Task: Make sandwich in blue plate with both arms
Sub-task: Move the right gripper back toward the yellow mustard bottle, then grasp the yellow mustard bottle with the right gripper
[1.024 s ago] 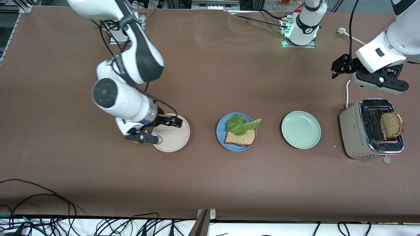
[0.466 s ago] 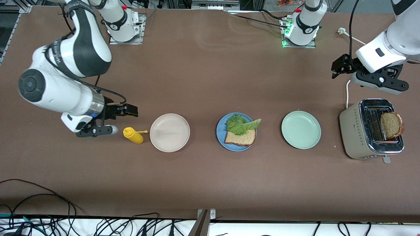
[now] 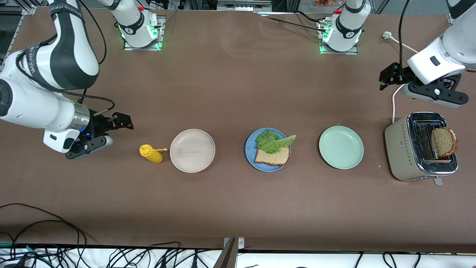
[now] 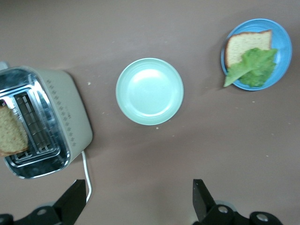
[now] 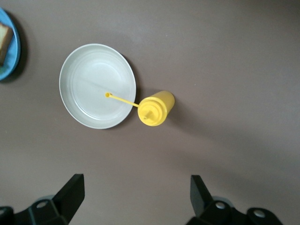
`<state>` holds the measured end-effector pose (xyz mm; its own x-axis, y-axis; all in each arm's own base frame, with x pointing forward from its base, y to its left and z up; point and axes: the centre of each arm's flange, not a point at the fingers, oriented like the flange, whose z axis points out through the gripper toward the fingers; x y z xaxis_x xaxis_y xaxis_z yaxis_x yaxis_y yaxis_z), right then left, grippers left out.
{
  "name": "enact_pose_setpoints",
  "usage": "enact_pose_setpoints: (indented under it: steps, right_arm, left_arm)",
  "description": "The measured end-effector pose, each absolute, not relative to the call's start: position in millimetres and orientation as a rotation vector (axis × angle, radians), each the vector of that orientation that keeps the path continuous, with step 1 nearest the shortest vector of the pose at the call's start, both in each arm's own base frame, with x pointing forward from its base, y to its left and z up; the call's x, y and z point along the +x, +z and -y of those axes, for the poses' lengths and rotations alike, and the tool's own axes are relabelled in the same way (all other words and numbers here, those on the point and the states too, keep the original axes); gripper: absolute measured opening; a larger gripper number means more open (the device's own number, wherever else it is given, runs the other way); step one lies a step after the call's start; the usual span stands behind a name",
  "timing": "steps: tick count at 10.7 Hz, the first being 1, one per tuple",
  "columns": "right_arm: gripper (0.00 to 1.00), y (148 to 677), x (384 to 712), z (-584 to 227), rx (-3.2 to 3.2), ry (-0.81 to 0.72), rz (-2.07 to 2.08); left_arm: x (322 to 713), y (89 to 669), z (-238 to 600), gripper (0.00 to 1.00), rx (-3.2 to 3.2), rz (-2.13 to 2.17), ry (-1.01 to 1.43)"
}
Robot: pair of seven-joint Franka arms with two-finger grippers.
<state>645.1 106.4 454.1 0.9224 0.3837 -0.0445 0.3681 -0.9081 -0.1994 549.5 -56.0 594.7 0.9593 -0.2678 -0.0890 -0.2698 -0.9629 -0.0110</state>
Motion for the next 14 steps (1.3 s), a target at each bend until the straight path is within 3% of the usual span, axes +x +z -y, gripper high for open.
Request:
enact_pose_setpoints:
  steps: [6,14]
  right_arm:
    - [1.0,410.1,657.9,-18.2,-2.673,0.078,1.055]
    - [1.0,282.6,678.4,20.5,-2.286,-0.139,1.329]
  left_arm:
    - [574.6,549.8,-45.9,1.0,-3.12,-0.153,0.242]
    - [611.9,504.1,-156.7,1.0,-3.15,-0.158,0.237]
